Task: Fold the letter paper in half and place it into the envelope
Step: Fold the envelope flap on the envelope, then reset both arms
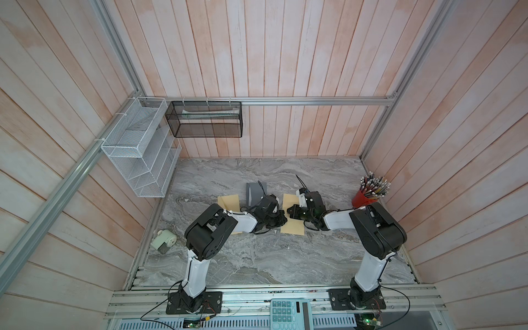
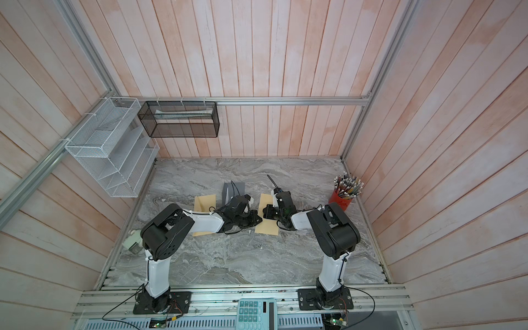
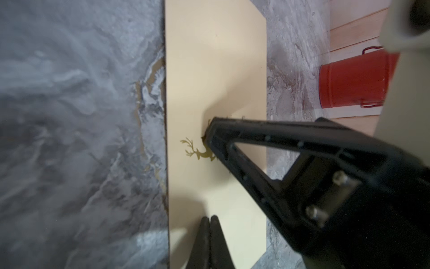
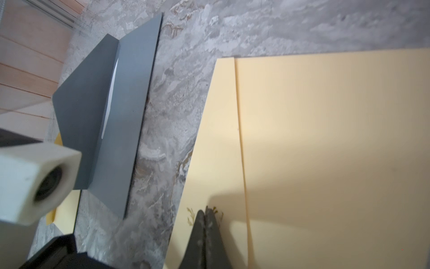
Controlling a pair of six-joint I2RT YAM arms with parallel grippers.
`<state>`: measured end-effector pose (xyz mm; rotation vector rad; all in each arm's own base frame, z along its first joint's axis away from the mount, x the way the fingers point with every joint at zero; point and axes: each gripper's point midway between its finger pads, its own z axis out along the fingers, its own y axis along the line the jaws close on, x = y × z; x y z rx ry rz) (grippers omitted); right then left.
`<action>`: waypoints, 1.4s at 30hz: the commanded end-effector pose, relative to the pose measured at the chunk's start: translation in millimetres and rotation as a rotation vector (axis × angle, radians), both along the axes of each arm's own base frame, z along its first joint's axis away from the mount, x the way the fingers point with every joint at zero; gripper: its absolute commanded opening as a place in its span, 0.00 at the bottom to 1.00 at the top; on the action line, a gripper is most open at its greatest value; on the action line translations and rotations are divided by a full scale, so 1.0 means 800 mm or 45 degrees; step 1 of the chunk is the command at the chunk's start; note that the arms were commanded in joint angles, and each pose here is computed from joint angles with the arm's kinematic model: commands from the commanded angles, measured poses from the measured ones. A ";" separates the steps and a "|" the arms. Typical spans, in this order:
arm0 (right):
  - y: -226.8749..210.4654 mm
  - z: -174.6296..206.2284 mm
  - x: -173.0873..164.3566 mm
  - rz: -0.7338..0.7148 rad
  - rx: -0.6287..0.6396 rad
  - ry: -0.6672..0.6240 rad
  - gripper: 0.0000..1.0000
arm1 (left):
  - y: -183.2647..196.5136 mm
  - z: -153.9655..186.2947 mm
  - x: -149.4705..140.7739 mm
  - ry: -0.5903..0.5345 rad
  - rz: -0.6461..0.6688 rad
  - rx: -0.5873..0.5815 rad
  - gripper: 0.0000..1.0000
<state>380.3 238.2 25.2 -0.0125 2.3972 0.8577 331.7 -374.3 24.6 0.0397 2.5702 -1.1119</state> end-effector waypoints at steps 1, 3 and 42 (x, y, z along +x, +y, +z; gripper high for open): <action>-0.017 -0.019 0.017 -0.054 -0.052 0.030 0.02 | 0.025 -0.039 -0.024 0.130 0.010 0.100 0.05; -0.019 -0.023 0.031 -0.062 -0.060 0.034 0.02 | 0.024 -0.040 -0.025 0.134 0.007 0.091 0.05; -0.203 0.222 -0.084 -0.555 -0.413 -1.006 0.98 | 0.320 0.275 -0.049 -1.359 0.639 0.619 0.78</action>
